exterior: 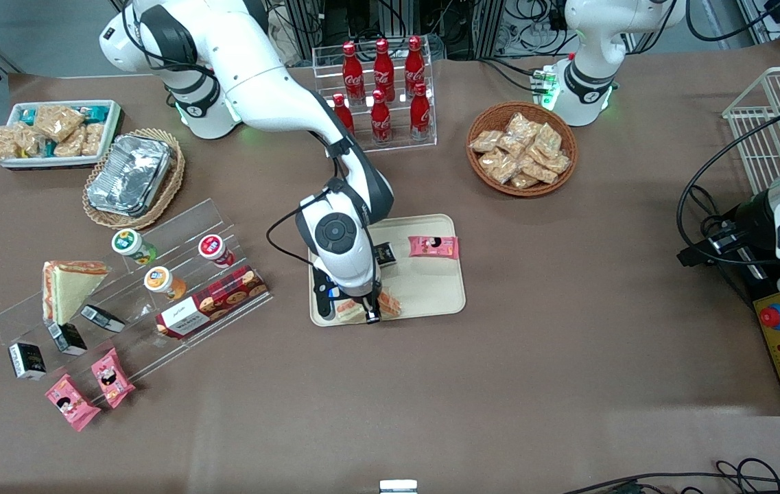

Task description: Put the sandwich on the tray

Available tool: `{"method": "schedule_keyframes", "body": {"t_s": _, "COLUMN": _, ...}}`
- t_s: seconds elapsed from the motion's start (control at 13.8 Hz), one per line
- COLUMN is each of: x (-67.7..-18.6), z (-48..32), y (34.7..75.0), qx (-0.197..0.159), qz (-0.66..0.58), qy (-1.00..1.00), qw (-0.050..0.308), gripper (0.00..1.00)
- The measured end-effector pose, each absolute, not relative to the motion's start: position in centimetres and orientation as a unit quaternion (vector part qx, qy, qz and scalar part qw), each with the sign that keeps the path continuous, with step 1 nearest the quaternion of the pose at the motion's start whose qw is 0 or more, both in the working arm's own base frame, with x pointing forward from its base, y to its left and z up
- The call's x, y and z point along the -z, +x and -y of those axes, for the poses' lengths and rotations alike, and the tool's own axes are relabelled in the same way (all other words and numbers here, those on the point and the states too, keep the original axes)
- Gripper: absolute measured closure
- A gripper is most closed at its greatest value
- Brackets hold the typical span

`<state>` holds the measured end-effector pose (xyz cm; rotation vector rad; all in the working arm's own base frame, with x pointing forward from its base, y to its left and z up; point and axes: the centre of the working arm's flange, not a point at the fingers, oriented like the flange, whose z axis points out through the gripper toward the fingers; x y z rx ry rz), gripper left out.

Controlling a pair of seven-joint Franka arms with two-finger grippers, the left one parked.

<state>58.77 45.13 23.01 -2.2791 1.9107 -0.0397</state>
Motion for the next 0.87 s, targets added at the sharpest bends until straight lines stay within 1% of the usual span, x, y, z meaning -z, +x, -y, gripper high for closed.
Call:
{"method": "schedule_keyframes", "body": {"t_s": 0.22, "x": -23.2, "z": -45.2, "y": 58.9, "qx": 0.015, "qz": -0.64, "qy": -0.763, "qw": 0.087, "gripper": 0.09}}
{"method": "schedule_keyframes", "body": {"t_s": 0.29, "x": -23.3, "z": -45.2, "y": 58.9, "qx": 0.015, "qz": -0.64, "qy": -0.763, "qw": 0.088, "gripper": 0.02}}
{"method": "schedule_keyframes", "body": {"t_s": 0.58, "x": -25.4, "z": -45.1, "y": 59.6, "qx": 0.015, "qz": -0.636, "qy": -0.765, "qw": 0.099, "gripper": 0.01}}
{"method": "schedule_keyframes", "body": {"t_s": 0.72, "x": -28.0, "z": -44.7, "y": 59.8, "qx": 0.005, "qz": -0.627, "qy": -0.774, "qw": 0.094, "gripper": 0.01}}
{"method": "schedule_keyframes", "body": {"t_s": 0.87, "x": -31.9, "z": -43.0, "y": 60.4, "qx": -0.013, "qz": -0.614, "qy": -0.785, "qw": 0.083, "gripper": 0.01}}
